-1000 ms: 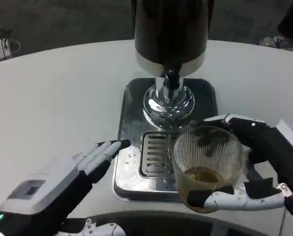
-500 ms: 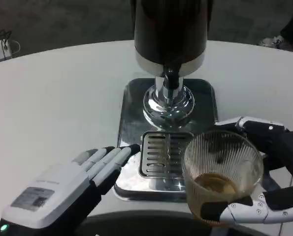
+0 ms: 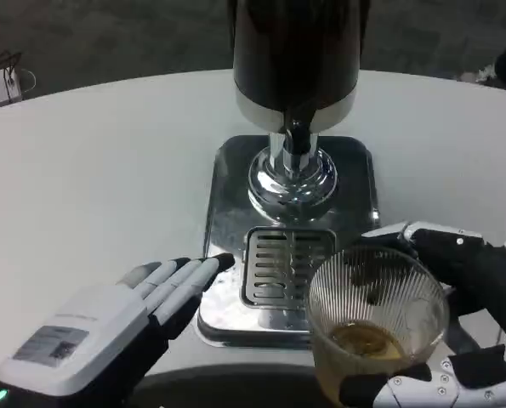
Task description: Grasp the cup under the faucet to collect the drink, then remove the cup.
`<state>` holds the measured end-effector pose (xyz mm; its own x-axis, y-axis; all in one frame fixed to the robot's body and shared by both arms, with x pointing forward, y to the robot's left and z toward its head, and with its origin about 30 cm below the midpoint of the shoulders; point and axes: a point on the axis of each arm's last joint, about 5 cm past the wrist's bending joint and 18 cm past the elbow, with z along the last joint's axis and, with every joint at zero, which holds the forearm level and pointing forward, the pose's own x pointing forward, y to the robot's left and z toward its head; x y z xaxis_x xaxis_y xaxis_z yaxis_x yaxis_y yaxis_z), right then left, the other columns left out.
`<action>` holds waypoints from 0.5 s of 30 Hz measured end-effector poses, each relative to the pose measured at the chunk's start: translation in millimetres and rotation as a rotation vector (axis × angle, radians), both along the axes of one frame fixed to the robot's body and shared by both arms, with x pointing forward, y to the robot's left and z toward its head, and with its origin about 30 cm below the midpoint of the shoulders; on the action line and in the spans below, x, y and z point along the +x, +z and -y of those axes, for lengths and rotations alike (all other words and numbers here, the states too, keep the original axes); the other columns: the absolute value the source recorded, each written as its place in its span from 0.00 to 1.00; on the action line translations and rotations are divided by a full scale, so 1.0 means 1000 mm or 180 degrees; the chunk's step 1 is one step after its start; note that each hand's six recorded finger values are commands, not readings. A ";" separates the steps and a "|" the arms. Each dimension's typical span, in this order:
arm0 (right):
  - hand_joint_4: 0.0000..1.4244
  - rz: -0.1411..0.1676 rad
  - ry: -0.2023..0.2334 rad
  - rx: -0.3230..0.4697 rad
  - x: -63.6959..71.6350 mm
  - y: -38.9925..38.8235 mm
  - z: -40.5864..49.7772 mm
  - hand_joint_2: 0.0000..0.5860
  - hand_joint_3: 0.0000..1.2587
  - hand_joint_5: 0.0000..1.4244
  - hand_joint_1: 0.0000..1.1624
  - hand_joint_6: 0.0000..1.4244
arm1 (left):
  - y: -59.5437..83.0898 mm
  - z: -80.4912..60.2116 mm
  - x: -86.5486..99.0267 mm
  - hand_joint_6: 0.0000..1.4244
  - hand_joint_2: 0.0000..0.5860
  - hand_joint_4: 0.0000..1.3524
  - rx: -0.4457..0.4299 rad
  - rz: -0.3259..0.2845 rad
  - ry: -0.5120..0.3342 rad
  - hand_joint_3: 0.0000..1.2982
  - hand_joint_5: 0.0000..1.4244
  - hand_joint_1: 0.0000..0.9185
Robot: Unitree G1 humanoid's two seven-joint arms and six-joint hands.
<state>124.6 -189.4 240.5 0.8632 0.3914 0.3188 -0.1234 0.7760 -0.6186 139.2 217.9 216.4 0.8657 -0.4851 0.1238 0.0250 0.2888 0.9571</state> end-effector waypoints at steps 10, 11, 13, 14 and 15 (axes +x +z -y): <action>0.89 -0.0064 -0.0002 0.0023 -0.002 -0.0034 -0.0015 0.17 0.84 0.98 0.86 1.00 | 0.002 -0.002 0.000 0.00 0.08 0.00 0.0028 -0.0023 0.0017 0.00 0.00 0.00; 0.89 -0.0065 0.0003 0.0027 -0.002 -0.0035 -0.0018 0.17 0.84 0.98 0.86 1.00 | 0.002 -0.002 0.000 0.00 0.08 0.00 0.0031 -0.0025 0.0019 0.00 0.00 0.00; 0.89 -0.0066 0.0009 0.0031 -0.002 -0.0037 -0.0022 0.17 0.84 0.98 0.85 1.00 | 0.002 -0.002 0.000 0.00 0.08 0.00 0.0030 -0.0023 0.0022 0.00 0.00 0.00; 0.89 -0.0065 0.0009 0.0029 -0.002 -0.0038 -0.0023 0.17 0.84 0.98 0.85 1.00 | 0.002 -0.002 0.000 0.00 0.08 0.00 0.0029 -0.0019 0.0024 0.00 0.00 0.00; 0.89 -0.0062 0.0005 0.0024 -0.002 -0.0038 -0.0024 0.17 0.84 0.98 0.85 1.00 | 0.002 -0.002 0.000 0.00 0.08 0.00 0.0028 -0.0014 0.0027 0.00 0.00 0.00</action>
<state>122.9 -187.1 236.7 0.8686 0.3906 0.3048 -0.1367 0.7803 -0.6102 139.5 220.3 218.8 0.8703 -0.4788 0.1158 0.0268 0.2806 0.9594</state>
